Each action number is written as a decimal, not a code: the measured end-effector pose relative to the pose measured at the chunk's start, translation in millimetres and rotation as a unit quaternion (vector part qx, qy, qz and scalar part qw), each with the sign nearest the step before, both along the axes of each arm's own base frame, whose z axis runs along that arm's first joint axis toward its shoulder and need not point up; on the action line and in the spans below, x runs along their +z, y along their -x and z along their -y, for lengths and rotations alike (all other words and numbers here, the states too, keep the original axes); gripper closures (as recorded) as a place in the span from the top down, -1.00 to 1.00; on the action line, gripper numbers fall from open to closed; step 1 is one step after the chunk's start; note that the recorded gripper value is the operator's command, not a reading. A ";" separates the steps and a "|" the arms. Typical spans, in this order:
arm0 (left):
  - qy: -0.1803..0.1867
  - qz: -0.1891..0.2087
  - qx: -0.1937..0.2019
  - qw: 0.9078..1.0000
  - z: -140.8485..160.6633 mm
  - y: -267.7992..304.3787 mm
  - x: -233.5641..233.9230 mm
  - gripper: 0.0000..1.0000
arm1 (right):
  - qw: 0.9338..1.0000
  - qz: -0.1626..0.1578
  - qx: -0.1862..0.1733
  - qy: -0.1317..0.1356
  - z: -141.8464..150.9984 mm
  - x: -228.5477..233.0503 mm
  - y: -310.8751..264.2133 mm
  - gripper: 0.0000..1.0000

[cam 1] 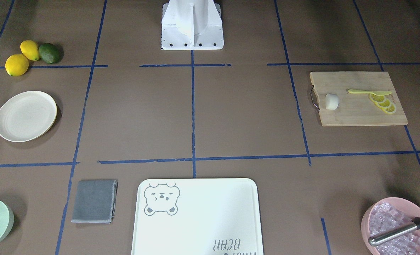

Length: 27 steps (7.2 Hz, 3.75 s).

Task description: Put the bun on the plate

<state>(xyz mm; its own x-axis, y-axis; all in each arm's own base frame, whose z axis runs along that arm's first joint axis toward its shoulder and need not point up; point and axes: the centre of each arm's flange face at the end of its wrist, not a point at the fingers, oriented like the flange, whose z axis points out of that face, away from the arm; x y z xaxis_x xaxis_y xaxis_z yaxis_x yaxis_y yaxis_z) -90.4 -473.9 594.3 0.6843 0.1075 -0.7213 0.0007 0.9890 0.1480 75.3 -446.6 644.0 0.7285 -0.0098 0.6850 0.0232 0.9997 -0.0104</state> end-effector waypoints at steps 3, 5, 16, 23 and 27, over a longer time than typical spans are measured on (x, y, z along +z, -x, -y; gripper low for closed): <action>-0.001 0.000 0.000 1.000 0.6 0.0 -1.6 1.00 | 1.000 0.000 0.003 -0.003 2.1 -5.6 -0.1 1.00; -0.002 0.000 0.000 1.000 0.1 0.0 -2.4 1.00 | 1.000 0.006 0.013 0.003 11.6 -15.3 6.8 1.00; -0.004 0.000 -0.001 1.000 -1.2 0.0 -4.5 1.00 | 0.998 0.001 0.070 0.001 -18.4 13.5 223.4 0.88; -0.005 0.001 -0.001 1.000 -0.7 0.7 -4.9 1.00 | 0.999 0.010 0.043 0.014 -27.7 17.4 240.8 -0.94; -0.005 0.001 -0.001 1.000 -0.6 0.8 -5.0 1.00 | 0.999 0.033 0.037 0.009 -32.3 -2.2 238.9 -1.00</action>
